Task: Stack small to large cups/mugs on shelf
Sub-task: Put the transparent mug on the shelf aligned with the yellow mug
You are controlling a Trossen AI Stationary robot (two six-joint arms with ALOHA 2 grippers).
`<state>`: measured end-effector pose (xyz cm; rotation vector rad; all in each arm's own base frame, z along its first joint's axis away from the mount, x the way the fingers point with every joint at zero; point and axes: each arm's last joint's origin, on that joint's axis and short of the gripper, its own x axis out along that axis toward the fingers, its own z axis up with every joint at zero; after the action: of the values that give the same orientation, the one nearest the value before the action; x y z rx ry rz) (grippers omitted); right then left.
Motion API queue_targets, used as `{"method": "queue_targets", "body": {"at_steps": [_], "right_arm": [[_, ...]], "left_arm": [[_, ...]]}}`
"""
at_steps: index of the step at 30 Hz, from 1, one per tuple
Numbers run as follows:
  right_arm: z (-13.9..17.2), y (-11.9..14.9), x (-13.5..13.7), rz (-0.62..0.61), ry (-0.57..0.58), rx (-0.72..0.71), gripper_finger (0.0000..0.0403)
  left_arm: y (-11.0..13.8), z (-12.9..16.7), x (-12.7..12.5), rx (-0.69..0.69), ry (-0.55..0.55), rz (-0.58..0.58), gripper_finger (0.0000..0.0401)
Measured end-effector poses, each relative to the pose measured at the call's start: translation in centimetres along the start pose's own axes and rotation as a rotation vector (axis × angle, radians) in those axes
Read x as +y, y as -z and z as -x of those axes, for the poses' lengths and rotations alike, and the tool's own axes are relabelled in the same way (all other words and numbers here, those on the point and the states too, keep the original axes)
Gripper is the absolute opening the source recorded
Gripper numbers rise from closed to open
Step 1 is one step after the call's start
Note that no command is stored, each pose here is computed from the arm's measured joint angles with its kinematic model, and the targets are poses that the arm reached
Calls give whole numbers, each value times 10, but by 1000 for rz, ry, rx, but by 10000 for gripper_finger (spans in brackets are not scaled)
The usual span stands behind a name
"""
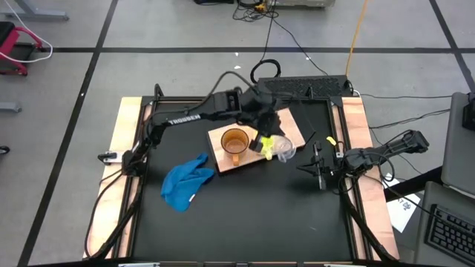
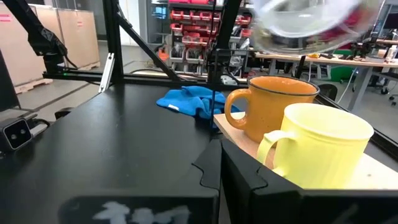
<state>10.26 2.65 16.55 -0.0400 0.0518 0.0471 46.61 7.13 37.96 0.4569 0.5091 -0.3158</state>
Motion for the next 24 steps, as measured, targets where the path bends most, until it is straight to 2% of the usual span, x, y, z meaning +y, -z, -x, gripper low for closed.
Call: {"method": "queue_targets", "body": {"at_steps": [4, 9, 15, 24], "right_arm": [[0, 0, 0, -4, 0, 1, 0], [0, 0, 0, -2, 0, 4, 0], [0, 0, 0, 0, 0, 4, 0], [0, 1, 0, -6, -1, 12, 0]], "left_arm": [[5, 3, 6, -28, 43, 21, 0], [2, 0, -6, -57, 150, 38, 0], [7, -24, -39, 80, 283, 60, 0], [8, -81, -96, 243, 311, 29, 0]]}}
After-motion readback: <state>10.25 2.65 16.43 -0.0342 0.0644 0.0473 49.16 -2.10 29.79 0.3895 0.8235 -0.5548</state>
